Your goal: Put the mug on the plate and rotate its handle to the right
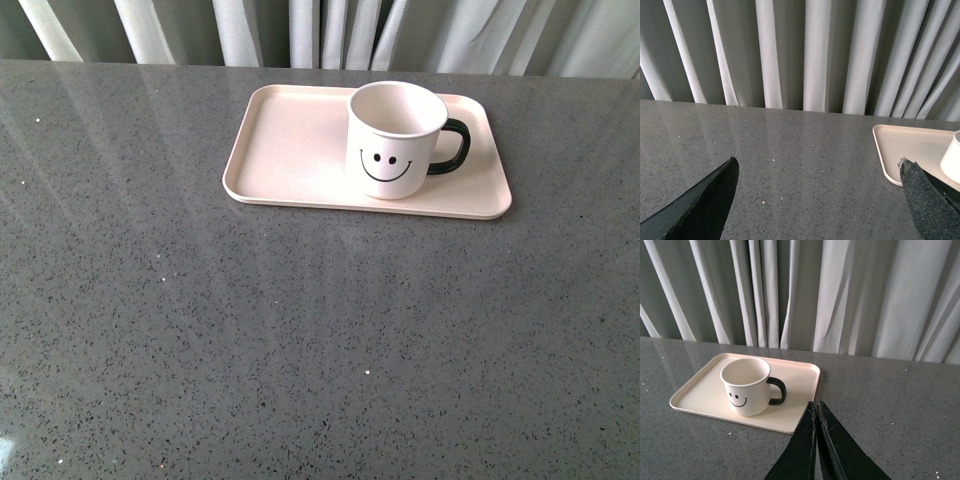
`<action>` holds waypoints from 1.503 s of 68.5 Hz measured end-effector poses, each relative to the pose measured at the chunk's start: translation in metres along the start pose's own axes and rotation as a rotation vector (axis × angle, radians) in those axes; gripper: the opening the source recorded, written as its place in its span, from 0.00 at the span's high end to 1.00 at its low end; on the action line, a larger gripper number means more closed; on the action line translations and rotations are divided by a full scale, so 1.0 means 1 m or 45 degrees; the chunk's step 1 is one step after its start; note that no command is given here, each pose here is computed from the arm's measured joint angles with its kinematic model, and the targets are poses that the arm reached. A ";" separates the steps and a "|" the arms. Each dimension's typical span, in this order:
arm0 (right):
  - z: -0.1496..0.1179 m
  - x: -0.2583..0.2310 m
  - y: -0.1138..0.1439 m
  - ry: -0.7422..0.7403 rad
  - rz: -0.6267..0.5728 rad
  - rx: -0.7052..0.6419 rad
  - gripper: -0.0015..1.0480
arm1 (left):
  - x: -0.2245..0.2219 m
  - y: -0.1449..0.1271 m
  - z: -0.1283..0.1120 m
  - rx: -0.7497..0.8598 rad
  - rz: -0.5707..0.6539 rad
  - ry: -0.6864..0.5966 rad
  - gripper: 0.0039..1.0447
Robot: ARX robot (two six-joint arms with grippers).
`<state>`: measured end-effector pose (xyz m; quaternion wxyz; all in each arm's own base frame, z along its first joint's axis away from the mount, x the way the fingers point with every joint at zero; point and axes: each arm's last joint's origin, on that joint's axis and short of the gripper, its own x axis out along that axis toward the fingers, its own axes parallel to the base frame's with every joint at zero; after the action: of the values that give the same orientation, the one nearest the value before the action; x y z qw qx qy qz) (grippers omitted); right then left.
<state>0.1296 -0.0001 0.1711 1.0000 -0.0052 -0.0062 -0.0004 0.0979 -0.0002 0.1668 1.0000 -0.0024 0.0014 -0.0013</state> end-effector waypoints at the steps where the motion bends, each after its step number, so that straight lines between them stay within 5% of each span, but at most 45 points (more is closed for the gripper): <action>1: 0.000 -0.001 0.000 0.000 0.000 0.000 0.98 | 0.000 0.000 0.000 0.000 0.000 0.000 0.09; 78: -0.001 -0.033 0.000 -0.001 -0.001 0.000 0.98 | 0.000 0.000 0.000 0.000 0.000 0.000 0.09; 103: -0.001 -0.033 0.000 -0.003 -0.001 0.000 0.35 | 0.000 0.000 0.000 0.000 0.000 0.000 0.09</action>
<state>0.0969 -0.0001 0.1697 1.0000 -0.0052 -0.0075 -0.0006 0.0979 -0.0002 0.1669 1.0000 -0.0024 0.0012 -0.0013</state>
